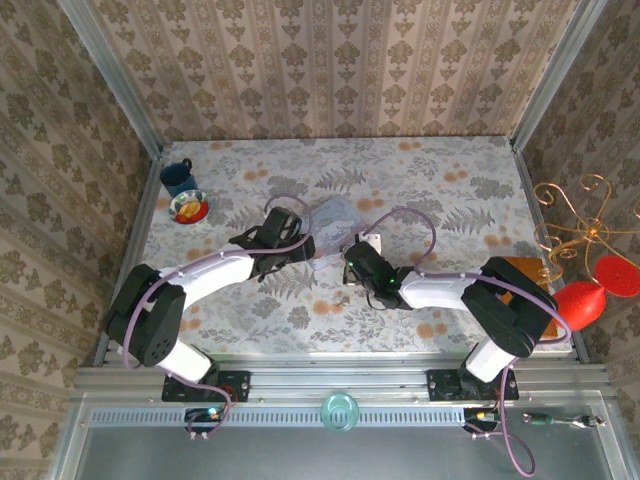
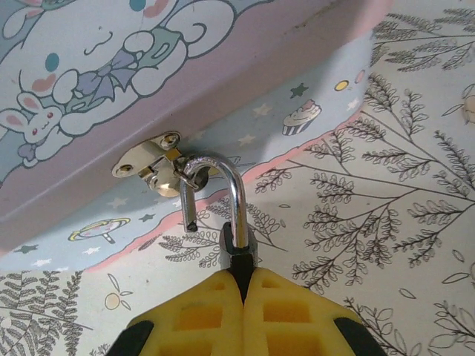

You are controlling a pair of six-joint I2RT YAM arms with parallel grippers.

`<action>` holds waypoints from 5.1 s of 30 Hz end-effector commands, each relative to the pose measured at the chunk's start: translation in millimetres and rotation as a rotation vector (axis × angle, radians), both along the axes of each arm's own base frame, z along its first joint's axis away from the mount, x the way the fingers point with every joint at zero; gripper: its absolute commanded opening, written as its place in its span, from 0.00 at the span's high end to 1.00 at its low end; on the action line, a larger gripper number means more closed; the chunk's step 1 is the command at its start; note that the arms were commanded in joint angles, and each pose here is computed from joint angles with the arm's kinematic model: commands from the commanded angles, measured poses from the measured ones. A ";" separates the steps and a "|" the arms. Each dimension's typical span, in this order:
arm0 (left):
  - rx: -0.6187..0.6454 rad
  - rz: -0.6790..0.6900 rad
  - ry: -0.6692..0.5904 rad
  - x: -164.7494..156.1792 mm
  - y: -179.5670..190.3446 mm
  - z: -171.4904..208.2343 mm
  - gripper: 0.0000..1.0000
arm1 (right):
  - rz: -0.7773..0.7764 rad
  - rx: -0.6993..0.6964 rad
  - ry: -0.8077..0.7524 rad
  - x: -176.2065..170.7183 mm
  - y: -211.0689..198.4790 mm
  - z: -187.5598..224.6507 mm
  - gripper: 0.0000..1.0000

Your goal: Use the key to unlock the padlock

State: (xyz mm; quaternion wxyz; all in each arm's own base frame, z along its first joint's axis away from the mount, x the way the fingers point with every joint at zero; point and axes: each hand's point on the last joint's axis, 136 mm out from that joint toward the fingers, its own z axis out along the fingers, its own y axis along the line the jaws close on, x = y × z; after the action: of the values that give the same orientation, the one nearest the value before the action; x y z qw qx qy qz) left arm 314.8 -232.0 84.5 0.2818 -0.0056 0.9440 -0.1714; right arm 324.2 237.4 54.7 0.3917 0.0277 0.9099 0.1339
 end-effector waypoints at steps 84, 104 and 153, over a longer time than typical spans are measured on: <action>-0.068 0.159 -0.457 -51.3 161.1 60.5 0.14 | 0.078 0.137 0.300 -46.0 -40.0 13.8 1.00; -0.072 0.178 -0.442 -51.9 166.8 42.8 0.00 | 0.046 0.054 0.390 -61.9 -55.2 -3.0 0.79; 0.569 0.183 -0.754 23.8 223.5 48.2 0.00 | 0.063 -0.588 -0.450 34.8 -161.8 65.2 0.00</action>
State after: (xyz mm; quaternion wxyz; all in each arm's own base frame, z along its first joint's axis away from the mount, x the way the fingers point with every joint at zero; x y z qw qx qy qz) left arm 329.1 -2.3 114.2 0.5757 0.0211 0.8075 0.1262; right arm 344.9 71.5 96.2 0.5128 -0.1632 0.8311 -0.1403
